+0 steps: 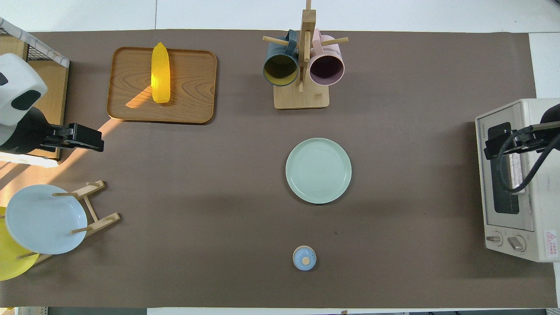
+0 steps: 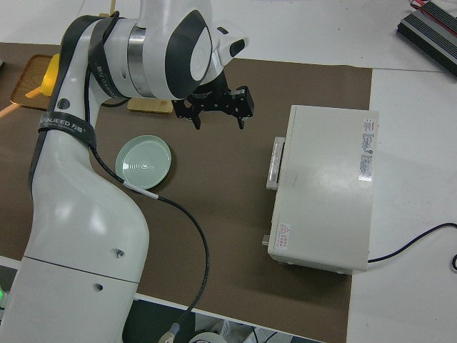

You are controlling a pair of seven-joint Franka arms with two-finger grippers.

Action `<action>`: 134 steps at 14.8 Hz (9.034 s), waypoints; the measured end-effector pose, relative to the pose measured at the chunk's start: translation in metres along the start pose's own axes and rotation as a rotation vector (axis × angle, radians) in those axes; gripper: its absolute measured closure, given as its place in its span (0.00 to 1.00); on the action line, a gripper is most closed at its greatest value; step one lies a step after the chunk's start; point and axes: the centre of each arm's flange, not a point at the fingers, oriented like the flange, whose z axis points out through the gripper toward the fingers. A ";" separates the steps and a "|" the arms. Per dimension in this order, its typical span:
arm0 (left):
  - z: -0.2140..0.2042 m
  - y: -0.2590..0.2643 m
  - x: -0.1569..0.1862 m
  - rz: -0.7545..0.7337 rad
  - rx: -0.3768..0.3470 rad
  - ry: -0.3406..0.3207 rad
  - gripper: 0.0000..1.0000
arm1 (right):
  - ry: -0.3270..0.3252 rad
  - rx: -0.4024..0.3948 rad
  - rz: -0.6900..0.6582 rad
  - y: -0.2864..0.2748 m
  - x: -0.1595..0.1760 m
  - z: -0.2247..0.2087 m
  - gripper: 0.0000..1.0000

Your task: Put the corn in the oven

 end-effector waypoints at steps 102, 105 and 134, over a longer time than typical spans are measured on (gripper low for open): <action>0.168 0.306 0.031 -0.072 -0.175 0.152 0.00 | -0.011 -0.190 0.038 0.070 -0.023 0.134 0.99; 0.117 0.217 0.058 -0.067 -0.139 0.163 0.00 | -0.008 -0.189 0.039 0.071 -0.023 0.134 0.99; -0.007 0.000 0.010 0.039 0.022 0.046 0.00 | 0.102 0.095 0.128 -0.096 0.035 0.268 0.72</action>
